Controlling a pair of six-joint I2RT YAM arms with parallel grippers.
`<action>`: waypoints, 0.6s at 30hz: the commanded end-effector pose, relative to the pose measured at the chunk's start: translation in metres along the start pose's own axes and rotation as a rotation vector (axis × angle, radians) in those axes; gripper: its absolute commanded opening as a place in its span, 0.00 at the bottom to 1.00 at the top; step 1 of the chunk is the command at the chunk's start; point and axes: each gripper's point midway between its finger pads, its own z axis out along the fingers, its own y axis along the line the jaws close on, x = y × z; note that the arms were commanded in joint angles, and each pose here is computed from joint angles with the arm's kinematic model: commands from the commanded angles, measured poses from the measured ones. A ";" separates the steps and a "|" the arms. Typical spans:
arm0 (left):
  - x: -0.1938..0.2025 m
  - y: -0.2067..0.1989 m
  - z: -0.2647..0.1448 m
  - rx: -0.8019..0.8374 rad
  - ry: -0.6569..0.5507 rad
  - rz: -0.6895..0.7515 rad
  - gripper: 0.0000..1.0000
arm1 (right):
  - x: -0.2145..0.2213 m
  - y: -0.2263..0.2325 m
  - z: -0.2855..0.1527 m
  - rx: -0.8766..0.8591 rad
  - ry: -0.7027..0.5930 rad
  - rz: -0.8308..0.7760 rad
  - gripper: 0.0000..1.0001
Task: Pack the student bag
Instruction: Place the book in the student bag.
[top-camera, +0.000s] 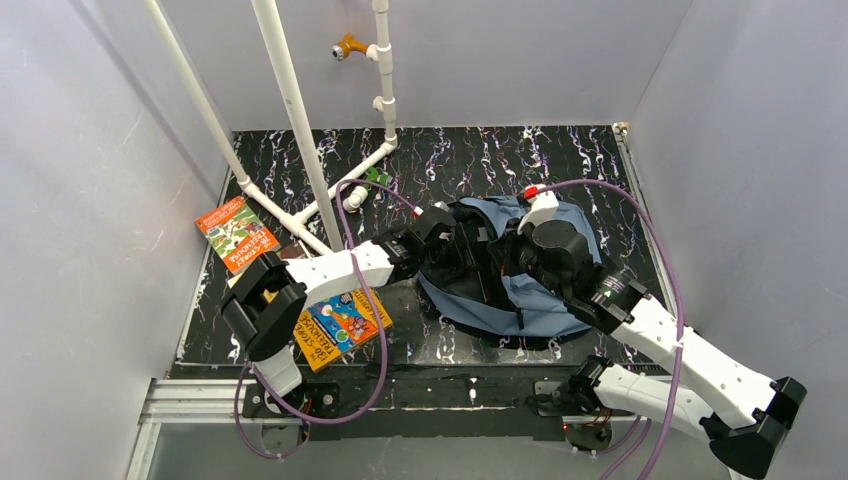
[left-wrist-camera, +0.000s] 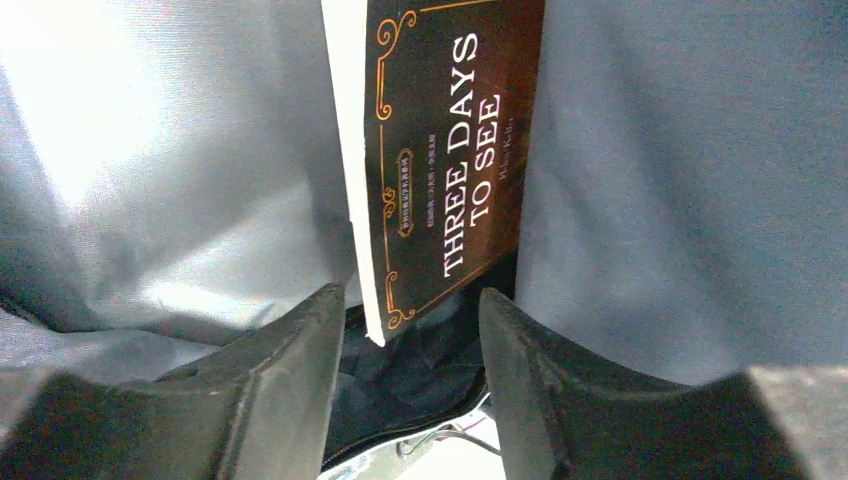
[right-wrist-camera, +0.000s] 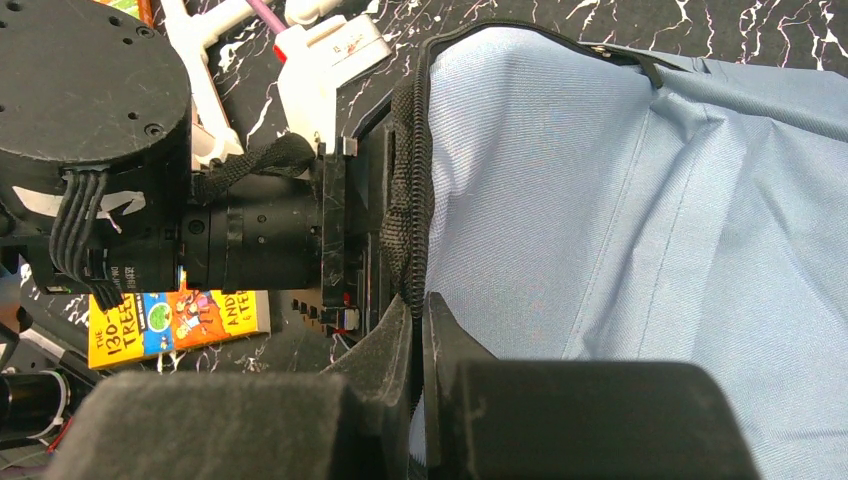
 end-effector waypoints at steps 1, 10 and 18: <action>0.001 0.004 -0.003 -0.020 0.006 0.017 0.46 | -0.034 0.013 -0.008 -0.045 -0.099 0.017 0.01; 0.009 -0.011 0.030 0.003 0.067 0.002 0.33 | -0.036 0.016 -0.008 -0.059 -0.103 0.025 0.01; -0.008 -0.047 0.031 0.071 0.027 0.032 0.30 | -0.032 0.017 -0.006 -0.062 -0.096 0.026 0.01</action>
